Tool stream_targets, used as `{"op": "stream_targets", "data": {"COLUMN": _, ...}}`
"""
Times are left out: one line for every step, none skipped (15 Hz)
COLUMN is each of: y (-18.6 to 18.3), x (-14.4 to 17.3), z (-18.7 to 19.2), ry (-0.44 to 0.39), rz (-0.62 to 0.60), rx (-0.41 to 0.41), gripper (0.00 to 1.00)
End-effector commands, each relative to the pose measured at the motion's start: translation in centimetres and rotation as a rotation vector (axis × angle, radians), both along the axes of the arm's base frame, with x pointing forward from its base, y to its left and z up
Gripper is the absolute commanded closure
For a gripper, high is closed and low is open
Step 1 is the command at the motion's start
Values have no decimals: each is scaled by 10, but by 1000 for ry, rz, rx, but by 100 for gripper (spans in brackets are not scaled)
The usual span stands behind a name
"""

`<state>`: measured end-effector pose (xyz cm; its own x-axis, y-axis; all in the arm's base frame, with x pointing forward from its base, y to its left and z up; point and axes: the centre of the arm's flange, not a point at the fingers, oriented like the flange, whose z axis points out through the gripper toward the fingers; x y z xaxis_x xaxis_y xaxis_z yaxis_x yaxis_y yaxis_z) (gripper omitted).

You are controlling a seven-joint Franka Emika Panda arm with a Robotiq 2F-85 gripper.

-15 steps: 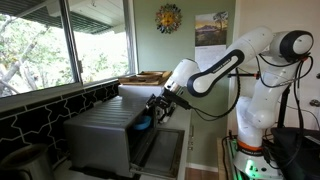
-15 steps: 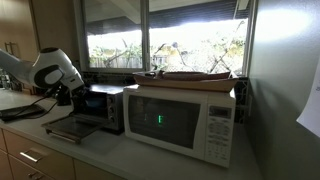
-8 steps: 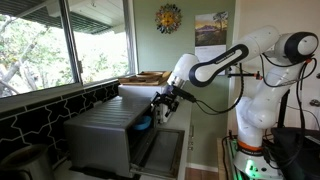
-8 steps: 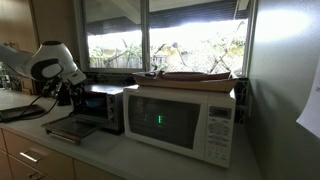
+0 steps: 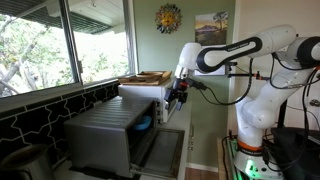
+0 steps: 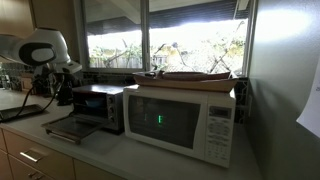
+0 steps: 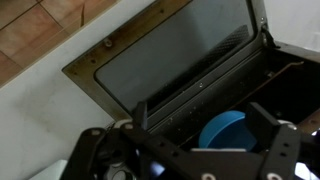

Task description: Open the oven, then put the blue plate inside

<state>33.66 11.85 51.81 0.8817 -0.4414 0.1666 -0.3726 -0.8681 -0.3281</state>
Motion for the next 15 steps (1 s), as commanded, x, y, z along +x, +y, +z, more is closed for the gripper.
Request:
{"op": "stream_targets", "data": {"y": -2, "x": -26, "z": 35, "ry": -40, "rz": 138, "rx": -139, "gripper": 0}}
{"op": "stream_targets", "data": {"y": 1, "x": -31, "z": 44, "ry": -57, "rz": 181, "rx": -165, "gripper": 0}}
{"op": "stream_targets", "data": {"y": 3, "x": -35, "z": 52, "ry": -78, "rz": 218, "rx": -197, "gripper": 0}}
{"op": "stream_targets", "data": {"y": 6, "x": -40, "z": 60, "ry": -103, "rz": 258, "rx": -215, "gripper": 0}}
{"op": "stream_targets", "data": {"y": 8, "x": -44, "z": 68, "ry": -130, "rz": 289, "rx": -225, "gripper": 0}}
{"op": "stream_targets", "data": {"y": 10, "x": -47, "z": 74, "ry": -154, "rz": 318, "rx": -232, "gripper": 0}}
{"op": "stream_targets", "data": {"y": 13, "x": -51, "z": 80, "ry": -173, "rz": 348, "rx": -240, "gripper": 0}}
{"op": "stream_targets", "data": {"y": 14, "x": -54, "z": 84, "ry": -192, "rz": 367, "rx": -251, "gripper": 0}}
{"op": "stream_targets", "data": {"y": 16, "x": -57, "z": 88, "ry": -206, "rz": 389, "rx": -261, "gripper": 0}}
{"op": "stream_targets", "data": {"y": 17, "x": -59, "z": 90, "ry": -218, "rz": 402, "rx": -272, "gripper": 0}}
{"op": "stream_targets", "data": {"y": 18, "x": -49, "z": 86, "ry": -208, "rz": 362, "rx": -237, "gripper": 0}}
{"op": "stream_targets", "data": {"y": 18, "x": -51, "z": 88, "ry": -215, "rz": 365, "rx": -238, "gripper": 0}}
{"op": "stream_targets", "data": {"y": 18, "x": -51, "z": 89, "ry": -216, "rz": 365, "rx": -238, "gripper": 0}}
{"op": "stream_targets", "data": {"y": 18, "x": -50, "z": 88, "ry": -214, "rz": 365, "rx": -238, "gripper": 0}}
{"op": "stream_targets", "data": {"y": 18, "x": -50, "z": 88, "ry": -213, "rz": 364, "rx": -238, "gripper": 0}}
